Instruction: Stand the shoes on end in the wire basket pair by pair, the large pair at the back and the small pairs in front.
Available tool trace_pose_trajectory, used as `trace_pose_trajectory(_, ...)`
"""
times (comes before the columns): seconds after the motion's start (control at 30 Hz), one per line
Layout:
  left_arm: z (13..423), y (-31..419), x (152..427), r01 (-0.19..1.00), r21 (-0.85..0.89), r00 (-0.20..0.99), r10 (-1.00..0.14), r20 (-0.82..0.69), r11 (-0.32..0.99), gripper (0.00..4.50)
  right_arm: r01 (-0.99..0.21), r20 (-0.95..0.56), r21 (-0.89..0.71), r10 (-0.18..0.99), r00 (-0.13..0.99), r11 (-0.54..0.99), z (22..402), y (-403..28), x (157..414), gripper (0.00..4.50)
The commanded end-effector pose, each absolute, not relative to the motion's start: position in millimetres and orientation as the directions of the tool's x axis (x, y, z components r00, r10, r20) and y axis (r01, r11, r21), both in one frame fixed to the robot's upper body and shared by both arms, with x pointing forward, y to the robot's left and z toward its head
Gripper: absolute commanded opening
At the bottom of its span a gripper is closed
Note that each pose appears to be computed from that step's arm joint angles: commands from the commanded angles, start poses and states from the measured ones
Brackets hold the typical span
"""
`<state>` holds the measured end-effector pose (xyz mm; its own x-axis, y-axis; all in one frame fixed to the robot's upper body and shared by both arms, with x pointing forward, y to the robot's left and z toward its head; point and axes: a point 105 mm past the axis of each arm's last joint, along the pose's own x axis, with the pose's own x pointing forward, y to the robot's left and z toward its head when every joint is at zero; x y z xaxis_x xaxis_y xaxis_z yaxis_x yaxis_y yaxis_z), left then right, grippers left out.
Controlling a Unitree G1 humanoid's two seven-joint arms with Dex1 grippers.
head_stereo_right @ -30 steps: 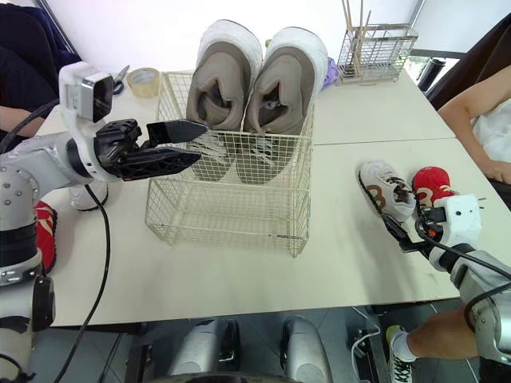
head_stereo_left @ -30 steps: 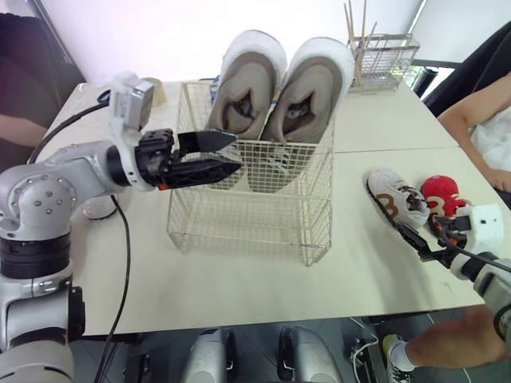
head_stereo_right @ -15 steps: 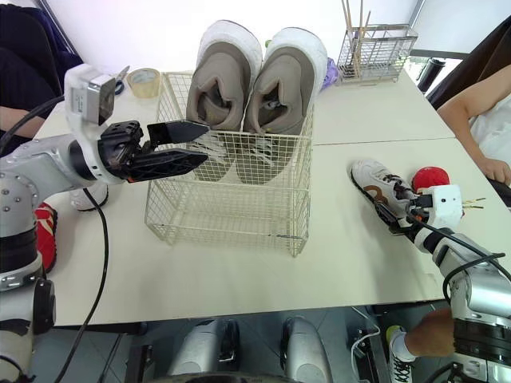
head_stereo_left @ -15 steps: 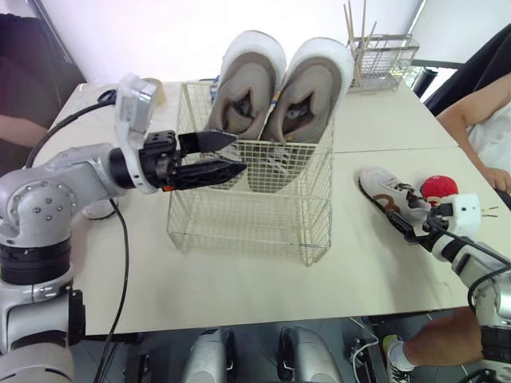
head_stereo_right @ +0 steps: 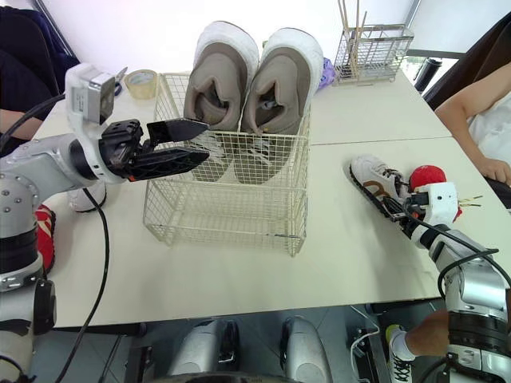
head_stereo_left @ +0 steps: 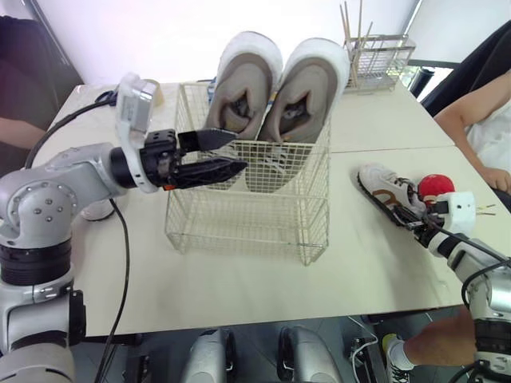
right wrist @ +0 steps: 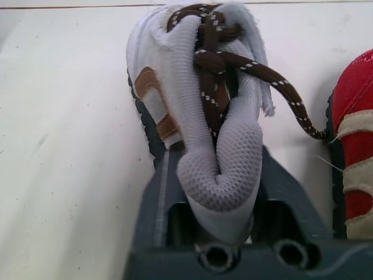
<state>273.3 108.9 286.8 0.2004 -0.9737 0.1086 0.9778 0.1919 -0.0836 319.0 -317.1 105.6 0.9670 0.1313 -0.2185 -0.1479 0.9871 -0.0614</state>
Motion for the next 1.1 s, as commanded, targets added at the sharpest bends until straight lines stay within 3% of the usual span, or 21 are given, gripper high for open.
trace_pose_trajectory(0.03, 294.3, 111.9, 270.2, 0.979, -0.044, 0.202, -0.970, 0.134, 0.198, 4.50, -0.182, -0.151, -0.091, 0.167, 0.974, 0.979, 130.7, -314.5, 317.9, 0.28)
trace_pose_trajectory(0.13, 293.8, 113.9, 270.9, 0.979, -0.056, 0.203, -0.970, 0.134, 0.197, 4.50, -0.233, -0.118, -0.154, 0.217, 0.969, 0.960, 157.5, -310.5, 313.2, 0.28)
trace_pose_trajectory(0.23, 296.4, 114.9, 270.9, 0.982, -0.075, 0.183, -0.972, 0.144, 0.174, 4.50, -0.339, -0.125, -0.362, 0.315, 0.941, 0.868, 201.0, -302.0, 302.5, 0.28)
trace_pose_trajectory(0.3, 299.2, 114.8, 271.3, 0.984, -0.081, 0.169, -0.974, 0.150, 0.159, 4.50, -0.348, -0.119, -0.470, 0.332, 0.936, 0.811, 229.3, -301.7, 298.5, 0.28)
trace_pose_trajectory(0.5, 312.8, 114.2, 282.3, 0.991, -0.094, 0.116, -0.976, 0.184, 0.100, 4.50, -0.147, 0.005, -0.837, 0.276, 0.961, 0.528, 338.1, -314.7, 294.9, 0.28)
trace_pose_trajectory(0.7, 324.2, 108.6, 284.6, 0.996, -0.082, 0.045, -0.979, 0.197, 0.029, 4.50, -0.019, 0.168, -0.938, 0.501, 0.849, 0.347, 420.8, -269.0, 278.7, 0.28)
trace_pose_trajectory(0.8, 325.8, 109.1, 286.8, 0.997, -0.082, 0.029, -0.982, 0.185, 0.014, 4.50, -0.033, 0.183, -0.948, 0.625, 0.758, 0.317, 443.7, -238.9, 270.0, 0.28)
trace_pose_trajectory(0.97, 331.7, 120.0, 289.4, 0.996, -0.090, 0.019, -0.989, 0.147, 0.005, 4.50, -0.213, 0.028, -0.961, 0.830, 0.558, 0.176, 443.5, -175.3, 254.4, 0.28)
trace_pose_trajectory(1.1, 341.1, 128.0, 288.5, 0.995, -0.102, -0.010, -0.994, 0.113, -0.021, 4.50, -0.300, -0.133, -0.954, 0.898, 0.420, -0.001, 426.4, -142.8, 249.1, 0.28)
